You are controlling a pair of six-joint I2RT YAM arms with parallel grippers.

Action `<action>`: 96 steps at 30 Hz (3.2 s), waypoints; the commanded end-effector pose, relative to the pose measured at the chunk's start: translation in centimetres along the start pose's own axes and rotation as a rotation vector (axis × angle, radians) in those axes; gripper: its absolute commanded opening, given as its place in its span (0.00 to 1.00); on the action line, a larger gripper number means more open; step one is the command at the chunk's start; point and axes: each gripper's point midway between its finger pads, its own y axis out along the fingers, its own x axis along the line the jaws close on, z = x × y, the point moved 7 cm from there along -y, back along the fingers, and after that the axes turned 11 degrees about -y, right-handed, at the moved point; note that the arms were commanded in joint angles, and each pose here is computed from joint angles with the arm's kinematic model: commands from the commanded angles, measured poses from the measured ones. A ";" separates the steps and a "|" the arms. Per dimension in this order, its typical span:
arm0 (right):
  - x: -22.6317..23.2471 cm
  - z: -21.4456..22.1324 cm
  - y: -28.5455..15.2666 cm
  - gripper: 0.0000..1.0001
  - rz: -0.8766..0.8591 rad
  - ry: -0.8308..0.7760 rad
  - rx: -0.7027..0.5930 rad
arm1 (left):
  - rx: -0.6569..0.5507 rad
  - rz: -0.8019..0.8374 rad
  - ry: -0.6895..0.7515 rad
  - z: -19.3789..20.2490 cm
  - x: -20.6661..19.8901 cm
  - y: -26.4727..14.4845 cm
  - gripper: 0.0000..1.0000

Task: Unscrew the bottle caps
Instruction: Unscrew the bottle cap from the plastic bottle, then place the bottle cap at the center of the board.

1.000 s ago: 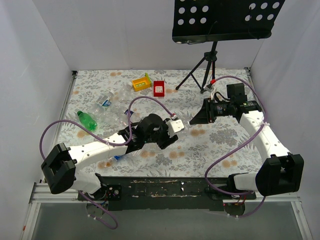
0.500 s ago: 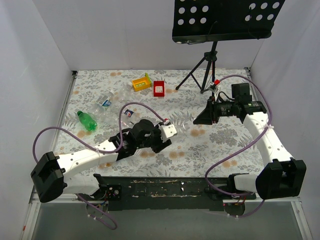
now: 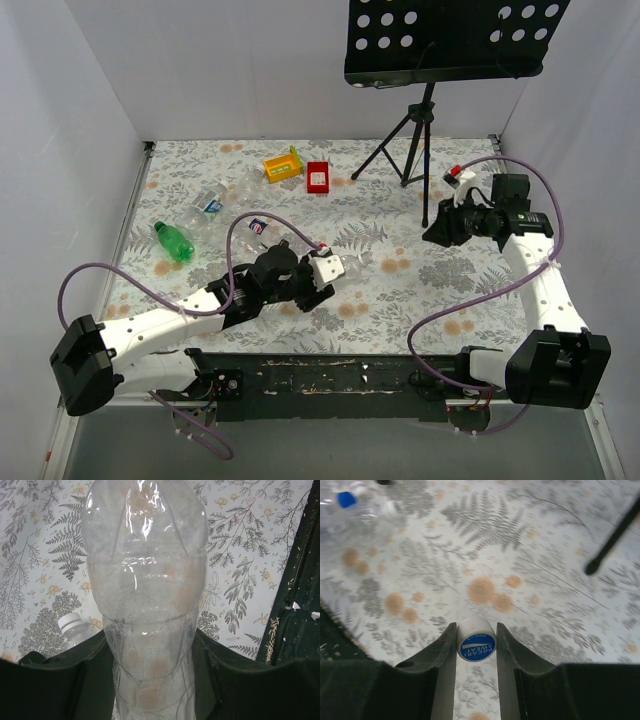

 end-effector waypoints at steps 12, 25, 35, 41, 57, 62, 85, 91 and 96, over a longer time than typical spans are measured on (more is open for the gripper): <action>-11.0 8.4 -1.2 0.17 0.499 0.065 0.249 | -0.118 -0.006 0.008 -0.3 -0.3 -1.7 0.01; -15.2 10.7 1.9 0.17 0.438 0.172 0.321 | -0.132 -0.016 0.001 0.5 -0.2 -1.7 0.01; -17.3 11.4 3.4 0.18 0.429 0.222 0.341 | -0.116 -0.015 -0.009 1.1 -0.2 -1.5 0.01; -18.5 11.2 4.0 0.20 0.430 0.238 0.342 | -0.145 -0.015 -0.008 0.5 -0.2 -1.5 0.01; -19.8 9.6 6.6 0.46 0.383 0.235 0.377 | -0.166 -0.009 -0.036 0.1 -0.5 -2.2 0.01; -19.5 9.4 6.3 0.63 0.374 0.223 0.383 | -0.170 -0.003 -0.039 0.1 -0.5 -2.2 0.01; -12.3 7.9 1.0 0.72 0.377 0.033 0.290 | -0.223 0.035 -0.063 -0.8 -1.1 -2.8 0.01; -8.5 6.5 -0.9 0.72 0.297 -0.062 0.227 | -0.242 0.054 -0.072 -1.0 -1.3 -2.9 0.01; -5.4 5.0 -1.9 0.72 0.199 -0.136 0.136 | -0.261 0.072 -0.086 -1.3 -1.6 -2.9 0.01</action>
